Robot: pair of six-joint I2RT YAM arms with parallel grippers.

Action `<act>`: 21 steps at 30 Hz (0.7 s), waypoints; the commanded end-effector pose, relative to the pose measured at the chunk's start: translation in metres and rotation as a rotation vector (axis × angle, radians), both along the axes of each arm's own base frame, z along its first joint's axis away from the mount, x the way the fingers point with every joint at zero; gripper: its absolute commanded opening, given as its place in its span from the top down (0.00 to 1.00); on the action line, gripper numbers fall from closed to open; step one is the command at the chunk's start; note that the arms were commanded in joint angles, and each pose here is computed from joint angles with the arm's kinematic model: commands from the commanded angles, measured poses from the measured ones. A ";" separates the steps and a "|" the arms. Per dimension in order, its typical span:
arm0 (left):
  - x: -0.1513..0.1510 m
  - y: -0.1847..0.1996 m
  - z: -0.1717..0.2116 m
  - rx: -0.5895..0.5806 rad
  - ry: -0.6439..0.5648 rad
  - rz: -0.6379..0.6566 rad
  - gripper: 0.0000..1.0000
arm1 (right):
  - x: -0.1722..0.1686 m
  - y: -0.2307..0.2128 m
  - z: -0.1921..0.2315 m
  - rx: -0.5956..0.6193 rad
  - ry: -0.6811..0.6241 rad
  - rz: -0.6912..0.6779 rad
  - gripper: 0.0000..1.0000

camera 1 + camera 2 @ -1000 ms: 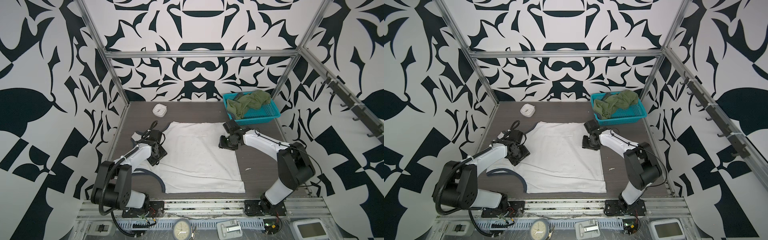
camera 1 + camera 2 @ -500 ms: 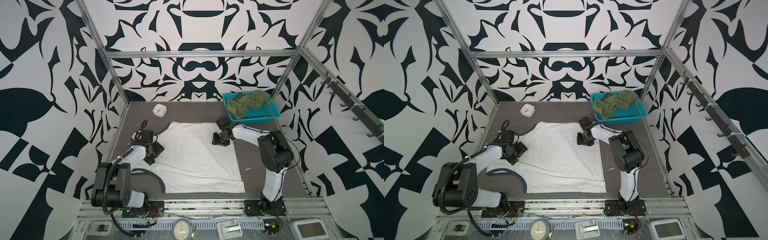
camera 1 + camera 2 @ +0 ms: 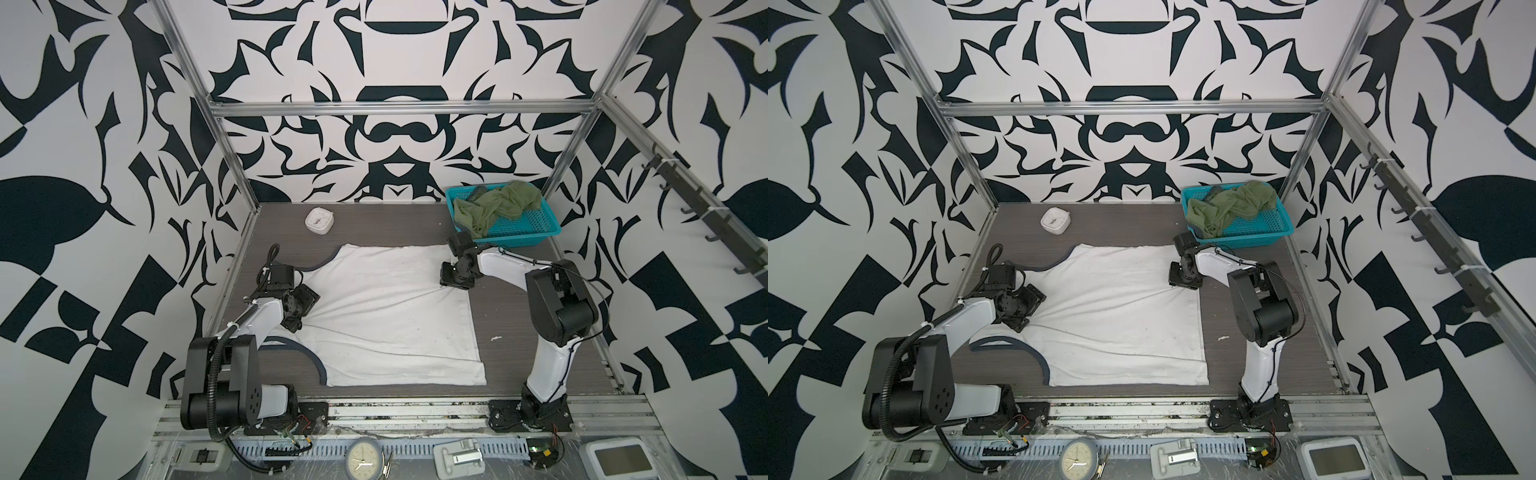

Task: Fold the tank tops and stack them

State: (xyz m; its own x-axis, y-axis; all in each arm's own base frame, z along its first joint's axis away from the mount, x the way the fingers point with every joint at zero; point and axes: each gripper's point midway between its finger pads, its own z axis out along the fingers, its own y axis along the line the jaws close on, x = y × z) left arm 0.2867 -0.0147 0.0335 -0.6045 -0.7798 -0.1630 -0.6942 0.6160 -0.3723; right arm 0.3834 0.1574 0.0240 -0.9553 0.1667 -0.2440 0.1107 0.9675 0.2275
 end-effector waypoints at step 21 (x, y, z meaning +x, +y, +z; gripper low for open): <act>0.201 -0.093 0.054 0.210 -0.055 -0.418 0.25 | 0.029 0.020 0.093 0.016 -0.200 0.104 0.46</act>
